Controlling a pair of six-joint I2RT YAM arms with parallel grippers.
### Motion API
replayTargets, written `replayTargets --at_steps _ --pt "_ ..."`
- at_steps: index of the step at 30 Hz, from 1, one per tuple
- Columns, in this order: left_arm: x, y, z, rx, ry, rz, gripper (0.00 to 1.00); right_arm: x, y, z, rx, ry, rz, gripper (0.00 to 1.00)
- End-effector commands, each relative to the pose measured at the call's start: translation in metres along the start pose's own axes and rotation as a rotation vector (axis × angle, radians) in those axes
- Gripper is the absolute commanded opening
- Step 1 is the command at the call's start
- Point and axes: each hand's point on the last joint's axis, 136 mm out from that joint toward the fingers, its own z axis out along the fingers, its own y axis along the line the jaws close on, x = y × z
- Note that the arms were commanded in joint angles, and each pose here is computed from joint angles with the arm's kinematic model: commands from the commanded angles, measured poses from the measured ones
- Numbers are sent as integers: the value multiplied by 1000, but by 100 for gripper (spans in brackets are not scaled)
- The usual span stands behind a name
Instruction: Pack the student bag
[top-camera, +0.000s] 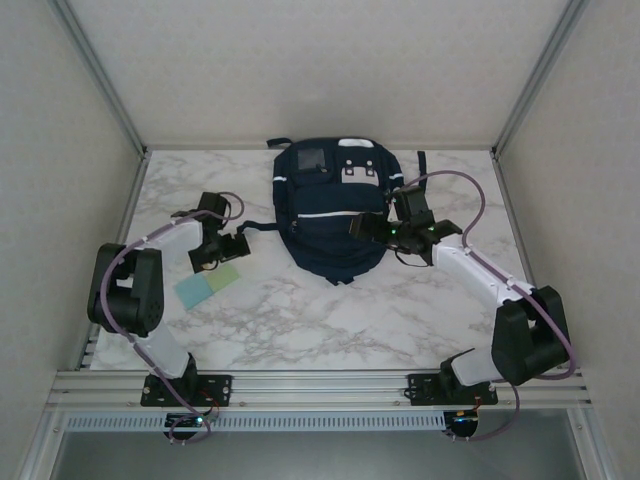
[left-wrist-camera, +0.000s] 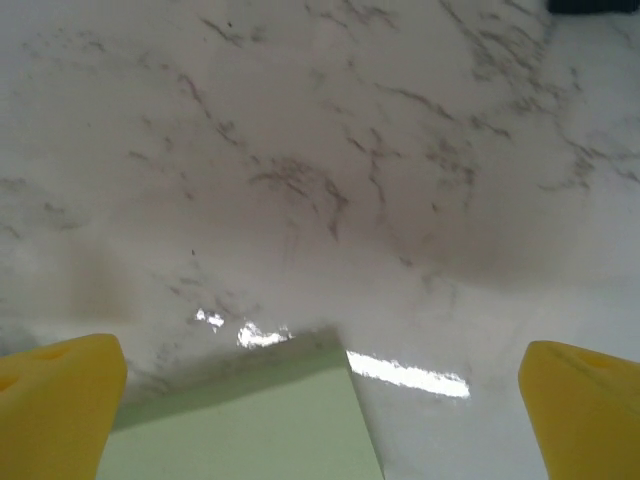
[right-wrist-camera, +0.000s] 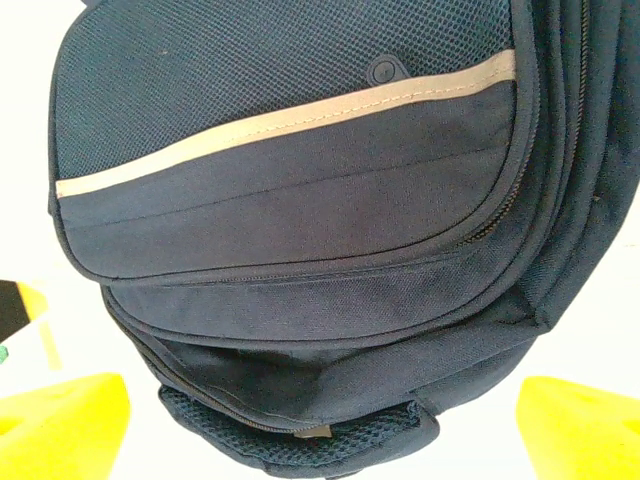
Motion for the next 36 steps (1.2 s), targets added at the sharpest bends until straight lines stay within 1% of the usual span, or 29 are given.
replayTargets --at_steps 1,5,8,12,17,23,30,31,33,35,36 --pt "4 -4 13 35 29 4 100 -13 4 -14 9 -77 -1 99" --pt "23 -4 24 54 99 -11 100 -16 5 -20 14 -101 -4 99" --pt "39 -2 26 60 134 -28 100 -16 4 -21 16 -111 -1 99" --pt "65 -6 16 52 174 -8 100 -15 4 -19 14 -111 6 99" --pt "97 -7 5 -7 215 38 100 -16 7 -17 4 -112 16 99" --pt "119 -5 -6 -47 247 72 100 -15 9 -20 5 -116 15 99" --pt "145 2 -18 -107 302 172 99 -15 8 -23 16 -130 29 99" --pt "148 5 -18 -113 308 174 98 -15 9 -23 14 -131 28 99" --pt "151 10 -16 -123 309 182 92 -15 10 -23 13 -133 31 99" --pt "151 10 -13 -129 311 191 82 -16 11 -23 10 -135 30 99" --pt "151 10 -11 -127 313 192 74 -16 11 -22 9 -135 31 99"
